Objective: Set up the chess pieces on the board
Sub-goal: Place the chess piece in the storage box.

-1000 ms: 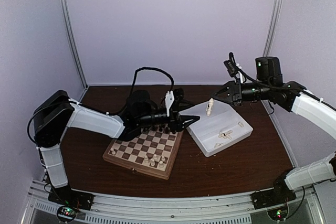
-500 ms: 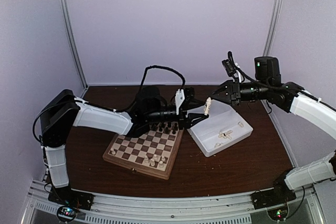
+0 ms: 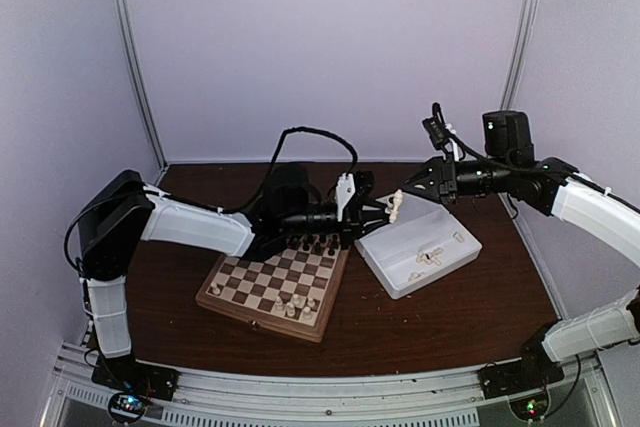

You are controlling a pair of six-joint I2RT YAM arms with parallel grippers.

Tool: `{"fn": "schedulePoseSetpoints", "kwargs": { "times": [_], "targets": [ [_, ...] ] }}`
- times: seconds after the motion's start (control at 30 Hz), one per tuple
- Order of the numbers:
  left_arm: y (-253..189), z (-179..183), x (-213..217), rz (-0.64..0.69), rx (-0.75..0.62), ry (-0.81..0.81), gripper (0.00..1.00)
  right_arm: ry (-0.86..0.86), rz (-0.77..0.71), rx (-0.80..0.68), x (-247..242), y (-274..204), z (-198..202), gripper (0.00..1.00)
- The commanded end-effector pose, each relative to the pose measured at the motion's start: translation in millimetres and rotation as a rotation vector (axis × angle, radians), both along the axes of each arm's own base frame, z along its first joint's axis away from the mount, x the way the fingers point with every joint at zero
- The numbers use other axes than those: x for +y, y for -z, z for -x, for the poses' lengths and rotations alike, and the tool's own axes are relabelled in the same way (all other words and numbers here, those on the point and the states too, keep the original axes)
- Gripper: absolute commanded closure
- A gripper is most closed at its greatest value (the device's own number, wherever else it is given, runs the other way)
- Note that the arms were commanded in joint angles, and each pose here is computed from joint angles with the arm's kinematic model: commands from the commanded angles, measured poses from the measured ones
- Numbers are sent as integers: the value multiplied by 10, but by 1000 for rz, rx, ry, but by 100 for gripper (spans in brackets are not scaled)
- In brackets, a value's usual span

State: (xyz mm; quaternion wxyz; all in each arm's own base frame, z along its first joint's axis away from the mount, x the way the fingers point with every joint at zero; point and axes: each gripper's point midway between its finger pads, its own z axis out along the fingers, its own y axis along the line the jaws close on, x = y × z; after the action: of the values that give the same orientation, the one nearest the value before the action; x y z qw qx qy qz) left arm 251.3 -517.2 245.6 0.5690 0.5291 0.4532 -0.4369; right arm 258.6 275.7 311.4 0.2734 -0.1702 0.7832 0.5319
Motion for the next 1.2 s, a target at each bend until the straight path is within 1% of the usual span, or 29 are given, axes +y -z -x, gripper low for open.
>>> {"fn": "schedulePoseSetpoints", "kwargs": {
  "times": [0.0,0.13,0.2,0.27,0.4,0.53,0.6,0.7,0.8,0.9,0.93,1.17],
  "targets": [
    [17,39,128,-26,-30,-35,100,40,72,-44,-87,51,-18,85],
    [92,15,300,-101,-2,-107,100,79,127,-48,-181,172,-81,85],
    [201,-2,406,-182,45,-153,100,98,164,-49,-231,268,-110,86],
    [169,36,535,-228,78,-180,100,127,223,-49,-295,405,-159,85],
    [123,152,825,-318,140,-224,100,192,358,-27,-429,830,-295,86],
    [259,243,1116,-468,218,-275,99,236,411,19,-451,1250,-435,86],
    [335,284,1249,-521,256,-303,99,282,447,26,-508,1439,-518,87],
    [385,354,1413,-538,291,-329,98,355,509,30,-622,1697,-630,87],
    [347,420,1550,-507,301,-351,97,398,548,34,-691,1878,-693,87],
    [334,459,1658,-496,294,-369,97,421,575,43,-733,2023,-729,87],
    [329,466,1691,-489,319,-384,97,427,581,44,-743,2063,-736,86],
    [355,536,1785,-510,338,-385,97,436,621,64,-780,2271,-759,86]
  ]
}}
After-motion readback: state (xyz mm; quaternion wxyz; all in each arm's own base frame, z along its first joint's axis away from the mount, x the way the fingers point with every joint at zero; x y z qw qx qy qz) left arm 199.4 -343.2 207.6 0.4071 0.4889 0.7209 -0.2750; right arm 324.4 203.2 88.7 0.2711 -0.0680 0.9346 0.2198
